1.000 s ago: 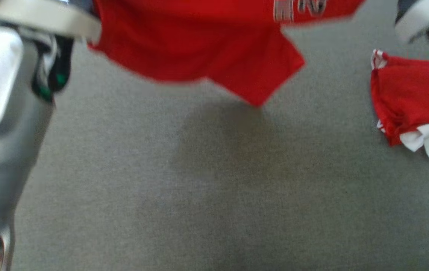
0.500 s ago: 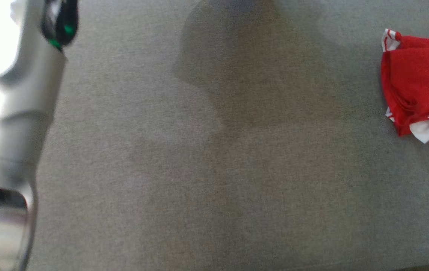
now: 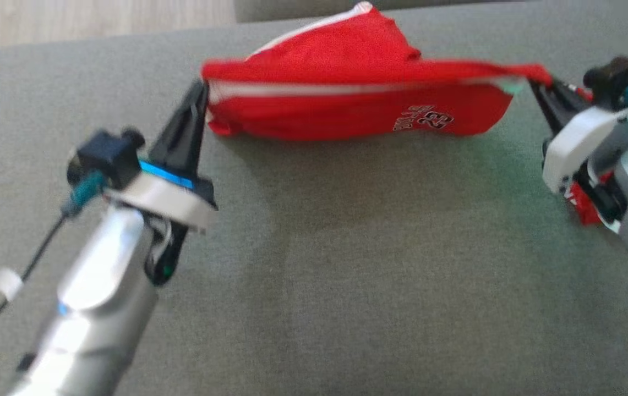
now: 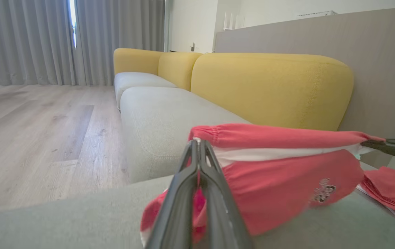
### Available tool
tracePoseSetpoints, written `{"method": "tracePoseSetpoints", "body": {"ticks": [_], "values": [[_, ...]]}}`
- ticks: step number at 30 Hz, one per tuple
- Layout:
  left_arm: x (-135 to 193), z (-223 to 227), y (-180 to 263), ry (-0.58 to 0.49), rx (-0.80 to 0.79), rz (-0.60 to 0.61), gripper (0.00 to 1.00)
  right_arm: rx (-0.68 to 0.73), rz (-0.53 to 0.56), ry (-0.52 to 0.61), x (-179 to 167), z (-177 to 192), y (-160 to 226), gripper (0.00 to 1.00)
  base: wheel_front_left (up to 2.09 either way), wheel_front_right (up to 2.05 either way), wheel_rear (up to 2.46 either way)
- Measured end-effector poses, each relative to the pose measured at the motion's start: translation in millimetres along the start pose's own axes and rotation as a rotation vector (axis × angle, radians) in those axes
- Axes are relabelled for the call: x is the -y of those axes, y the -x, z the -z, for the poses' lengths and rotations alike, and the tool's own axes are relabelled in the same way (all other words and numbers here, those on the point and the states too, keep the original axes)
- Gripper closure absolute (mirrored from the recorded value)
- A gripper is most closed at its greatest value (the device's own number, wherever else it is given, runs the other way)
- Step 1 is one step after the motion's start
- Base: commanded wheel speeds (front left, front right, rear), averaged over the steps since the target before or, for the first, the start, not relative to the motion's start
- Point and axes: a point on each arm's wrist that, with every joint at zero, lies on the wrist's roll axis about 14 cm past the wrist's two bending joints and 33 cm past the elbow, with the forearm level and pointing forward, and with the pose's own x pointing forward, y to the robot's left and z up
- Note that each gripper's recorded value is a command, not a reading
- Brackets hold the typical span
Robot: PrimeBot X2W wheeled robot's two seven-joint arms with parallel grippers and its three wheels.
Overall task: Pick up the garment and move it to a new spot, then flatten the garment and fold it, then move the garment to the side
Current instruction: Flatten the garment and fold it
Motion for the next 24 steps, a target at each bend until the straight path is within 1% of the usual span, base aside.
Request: {"method": "tracePoseSetpoints", "body": {"ticks": [6,7,11,18,24], "values": [[19.8,22.0,41.0,0.031,-0.055,0.018,1.00,-0.118,-0.059,-0.022,-11.5,27.0,34.4,1.00,0.00,0.00,0.00],[19.8,22.0,41.0,0.031,-0.055,0.018,1.00,-0.118,-0.059,-0.022,-11.5,27.0,34.4,1.00,0.00,0.00,0.00],[33.2,34.7,64.9,0.034,-0.091,0.041,1.00,-0.195,-0.095,-0.050,-20.8,45.5,58.4,1.00,0.00,0.00,0.00],[56.8,39.4,92.1,0.053,-0.098,0.079,1.00,-0.304,-0.133,-0.093,-31.4,72.9,98.9,1.00,0.00,0.00,0.00],[73.2,39.3,112.6,0.052,-0.098,0.097,1.00,-0.378,-0.174,-0.155,-46.3,91.5,133.5,1.00,0.00,0.00,0.00]]}}
